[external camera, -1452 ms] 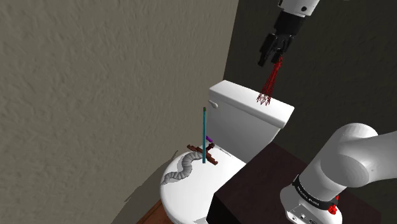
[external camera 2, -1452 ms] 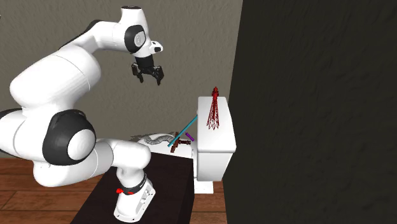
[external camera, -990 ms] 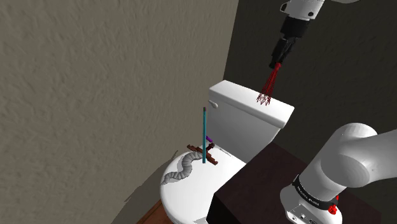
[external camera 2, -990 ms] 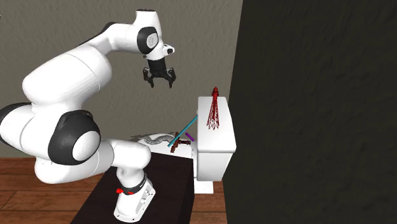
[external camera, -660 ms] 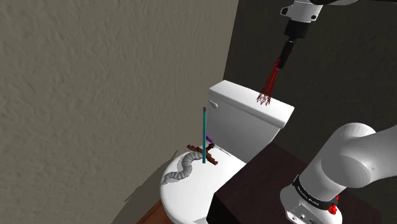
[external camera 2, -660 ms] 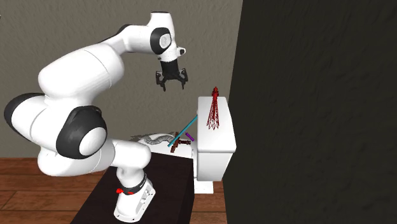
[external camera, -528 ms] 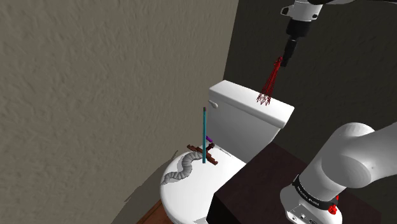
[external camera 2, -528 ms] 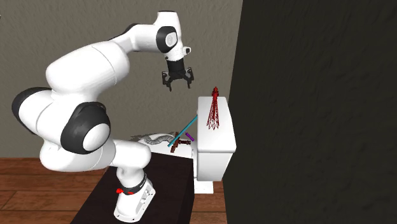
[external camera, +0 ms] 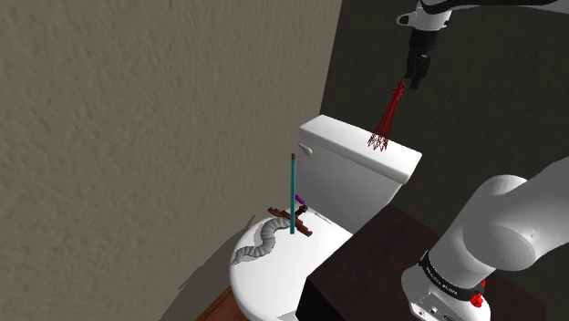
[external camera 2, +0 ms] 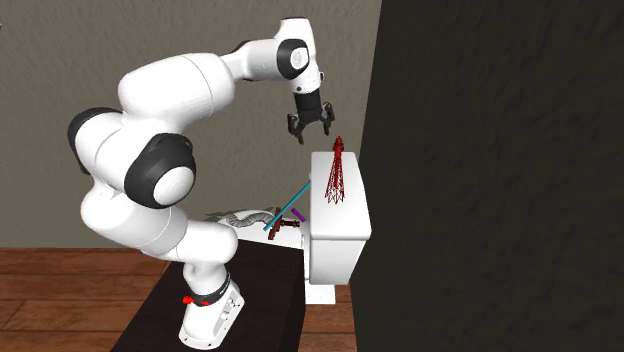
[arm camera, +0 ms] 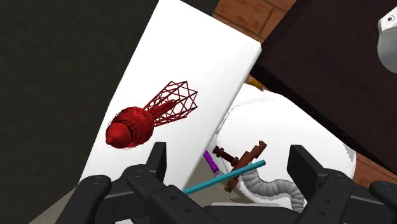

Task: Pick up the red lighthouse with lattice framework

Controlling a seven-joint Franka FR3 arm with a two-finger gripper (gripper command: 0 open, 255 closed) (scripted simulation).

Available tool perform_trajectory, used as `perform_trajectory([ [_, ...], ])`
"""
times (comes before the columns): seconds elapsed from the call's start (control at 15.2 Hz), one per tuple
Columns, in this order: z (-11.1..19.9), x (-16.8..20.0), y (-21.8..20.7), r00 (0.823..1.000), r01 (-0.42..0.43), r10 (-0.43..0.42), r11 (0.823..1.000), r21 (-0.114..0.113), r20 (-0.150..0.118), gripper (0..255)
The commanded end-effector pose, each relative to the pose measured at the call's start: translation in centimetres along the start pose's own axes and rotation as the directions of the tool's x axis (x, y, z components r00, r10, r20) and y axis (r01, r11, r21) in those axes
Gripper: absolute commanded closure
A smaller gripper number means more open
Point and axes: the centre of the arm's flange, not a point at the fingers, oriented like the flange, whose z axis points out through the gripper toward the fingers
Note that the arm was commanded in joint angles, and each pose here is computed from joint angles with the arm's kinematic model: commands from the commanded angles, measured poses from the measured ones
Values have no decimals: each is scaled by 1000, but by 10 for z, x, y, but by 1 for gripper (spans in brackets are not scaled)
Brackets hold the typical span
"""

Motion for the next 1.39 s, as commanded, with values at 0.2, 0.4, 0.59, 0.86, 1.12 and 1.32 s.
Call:
perform_trajectory([
  [0.2, 9, 1, 59, 983, 172, -170, 985, -33, 66, 0],
  [0.4, 12, 5, 84, 966, 244, -240, 969, -44, 95, 0],
  [0.59, 27, 7, 83, 966, 244, -240, 969, -44, 95, 0],
  [0.86, 51, 10, 80, 966, 244, -240, 969, -44, 95, 0],
  [1.12, 51, 10, 80, 966, 244, -240, 969, -44, 95, 255],
  [1.32, 51, 10, 80, 966, 244, -240, 969, -44, 95, 255],
])
